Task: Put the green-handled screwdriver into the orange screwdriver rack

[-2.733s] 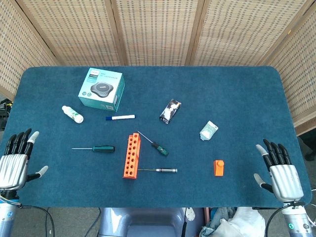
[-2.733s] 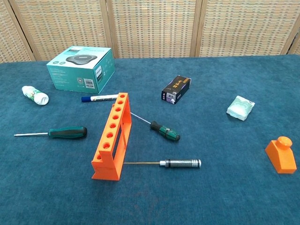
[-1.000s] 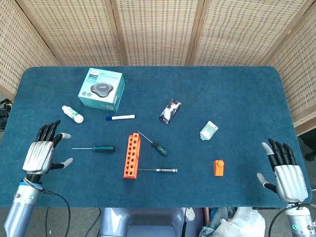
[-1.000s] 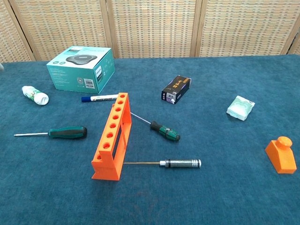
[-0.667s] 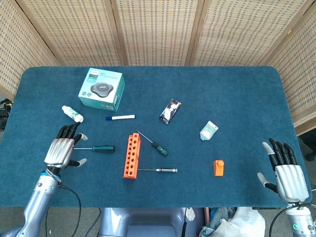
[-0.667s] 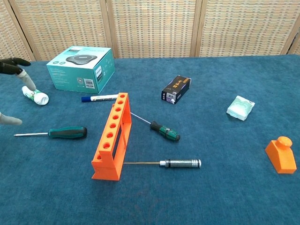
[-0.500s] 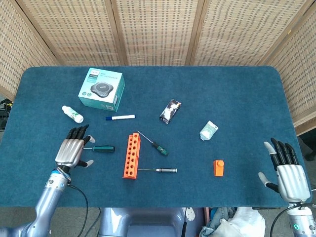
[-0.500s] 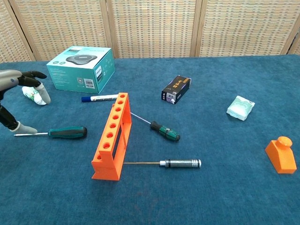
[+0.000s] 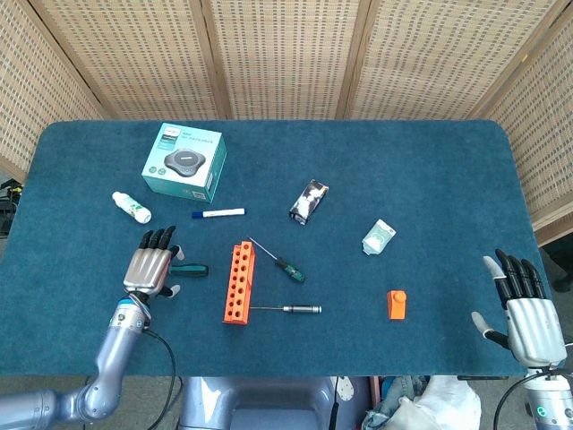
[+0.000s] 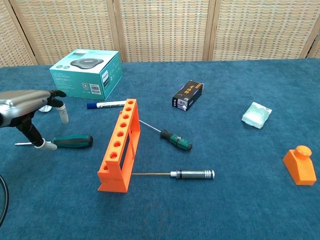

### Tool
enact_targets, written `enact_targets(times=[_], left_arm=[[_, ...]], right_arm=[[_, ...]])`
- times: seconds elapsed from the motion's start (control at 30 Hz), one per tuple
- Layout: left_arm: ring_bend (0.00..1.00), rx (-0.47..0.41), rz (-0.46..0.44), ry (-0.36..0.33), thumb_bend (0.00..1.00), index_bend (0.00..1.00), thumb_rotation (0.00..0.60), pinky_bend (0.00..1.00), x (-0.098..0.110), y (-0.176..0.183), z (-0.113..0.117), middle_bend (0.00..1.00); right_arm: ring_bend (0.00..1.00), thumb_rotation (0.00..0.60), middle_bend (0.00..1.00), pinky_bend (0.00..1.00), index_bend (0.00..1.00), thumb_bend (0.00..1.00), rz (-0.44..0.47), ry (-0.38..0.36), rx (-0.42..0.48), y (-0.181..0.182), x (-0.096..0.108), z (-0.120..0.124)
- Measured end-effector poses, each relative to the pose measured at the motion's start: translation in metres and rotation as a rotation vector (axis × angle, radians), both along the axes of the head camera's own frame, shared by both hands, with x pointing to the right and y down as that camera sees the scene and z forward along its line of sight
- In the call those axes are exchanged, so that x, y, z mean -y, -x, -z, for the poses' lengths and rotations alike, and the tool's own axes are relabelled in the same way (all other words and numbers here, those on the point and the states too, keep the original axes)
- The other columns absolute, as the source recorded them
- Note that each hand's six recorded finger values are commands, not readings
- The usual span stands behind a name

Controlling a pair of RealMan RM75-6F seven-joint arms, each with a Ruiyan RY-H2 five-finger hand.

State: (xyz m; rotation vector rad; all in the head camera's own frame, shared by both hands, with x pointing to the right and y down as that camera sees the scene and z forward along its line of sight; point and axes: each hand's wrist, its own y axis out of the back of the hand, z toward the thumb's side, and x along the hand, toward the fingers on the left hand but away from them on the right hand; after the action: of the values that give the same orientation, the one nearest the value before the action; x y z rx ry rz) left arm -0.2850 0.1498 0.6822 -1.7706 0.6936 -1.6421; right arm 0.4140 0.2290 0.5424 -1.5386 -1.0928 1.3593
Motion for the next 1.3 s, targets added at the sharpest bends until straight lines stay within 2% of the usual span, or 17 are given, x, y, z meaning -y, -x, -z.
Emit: enact_targets(times=[0.43,0.77,1.3], left_arm=[[0.00,0.041,0.016,0.016,0.23,0.39,0.600,0.00,0.005,0.001,-0.019,0.00],[0.00,0.024,0.045,0.035,0.23,0.41,0.600,0.00,0.013,-0.006,-0.031,0.00],[0.00,0.019,0.035,0.046,0.23,0.43,0.600,0.00,0.010,-0.020,-0.039,0.00]], right_arm=[[0.00,0.600,0.00,0.00,0.00,0.23,0.002,0.007,0.004,0.000,0.000,-0.001],[0.00,0.600,0.00,0.00,0.00,0.23,-0.001,0.008,0.005,-0.001,0.000,-0.001],[0.00,0.600,0.00,0.00,0.00,0.23,0.009,0.017,0.009,0.003,-0.001,-0.003]])
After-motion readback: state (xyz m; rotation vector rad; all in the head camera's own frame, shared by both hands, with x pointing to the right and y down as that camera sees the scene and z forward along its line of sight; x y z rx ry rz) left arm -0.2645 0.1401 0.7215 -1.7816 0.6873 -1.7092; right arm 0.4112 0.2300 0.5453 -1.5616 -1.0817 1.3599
